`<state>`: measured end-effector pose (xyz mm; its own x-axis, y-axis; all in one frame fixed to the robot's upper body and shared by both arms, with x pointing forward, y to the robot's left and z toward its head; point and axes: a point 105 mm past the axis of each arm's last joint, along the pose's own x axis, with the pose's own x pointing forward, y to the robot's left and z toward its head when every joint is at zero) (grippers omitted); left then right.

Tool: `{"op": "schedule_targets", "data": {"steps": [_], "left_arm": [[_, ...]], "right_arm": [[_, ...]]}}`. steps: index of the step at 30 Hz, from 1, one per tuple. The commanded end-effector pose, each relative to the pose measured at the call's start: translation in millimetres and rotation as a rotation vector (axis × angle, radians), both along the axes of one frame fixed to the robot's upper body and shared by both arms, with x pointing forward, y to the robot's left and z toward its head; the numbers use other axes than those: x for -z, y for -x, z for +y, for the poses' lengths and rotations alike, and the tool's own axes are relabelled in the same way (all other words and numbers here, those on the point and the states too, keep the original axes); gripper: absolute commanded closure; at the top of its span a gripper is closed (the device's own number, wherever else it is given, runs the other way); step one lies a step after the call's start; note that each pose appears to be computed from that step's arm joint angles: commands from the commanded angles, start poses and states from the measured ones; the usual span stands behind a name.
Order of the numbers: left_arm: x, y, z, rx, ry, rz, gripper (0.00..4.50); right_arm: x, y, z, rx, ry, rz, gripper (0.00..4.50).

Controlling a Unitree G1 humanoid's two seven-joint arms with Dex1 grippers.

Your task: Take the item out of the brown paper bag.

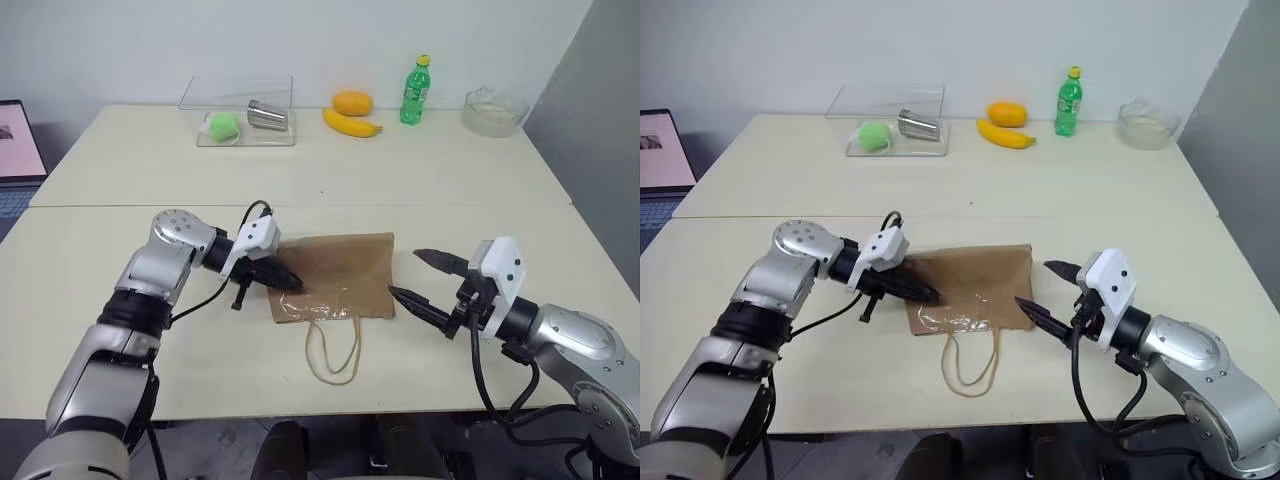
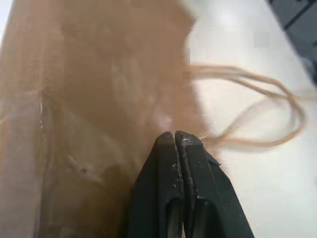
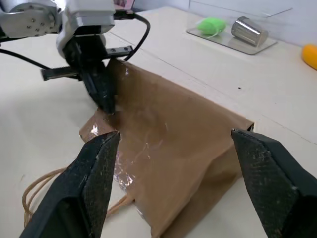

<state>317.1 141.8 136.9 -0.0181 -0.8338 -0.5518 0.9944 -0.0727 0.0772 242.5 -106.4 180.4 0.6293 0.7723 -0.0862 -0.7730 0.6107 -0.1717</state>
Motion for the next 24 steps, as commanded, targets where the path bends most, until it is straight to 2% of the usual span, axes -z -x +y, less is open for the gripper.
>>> {"op": "schedule_targets", "data": {"steps": [1,4,7,9,12,16,24], "left_arm": [[-30.5,-2.2,-3.7,-0.081,0.082,-0.094,4.46],[-47.3,-0.7,-0.4,-0.127,0.126,-0.226,4.46],[-54.3,13.5,0.4,-0.139,0.14,-0.262,3.87],[-49.9,30.3,-0.6,-0.099,0.112,-0.275,3.32],[-26.0,53.7,-1.5,0.01,0.0,-0.31,2.33],[1.8,64.1,-10.9,0.141,-0.068,-0.394,1.11],[28.6,53.1,-41.7,0.213,-0.031,-0.457,1.11]], "right_arm": [[-7.3,7.6,4.4,-0.036,0.002,-0.033,0.72],[-4.5,10.5,5.4,-0.062,0.017,-0.018,0.72],[-0.9,14.7,7.3,-0.1,0.036,-0.003,0.72],[1.6,16.8,10.1,-0.135,0.044,0.012,0.72],[6.5,20.4,15.1,-0.194,0.063,0.038,0.72],[15.4,26.1,20.0,-0.27,0.111,0.074,0.72],[33.3,40.8,17.3,-0.344,0.213,0.166,0.72]]}}
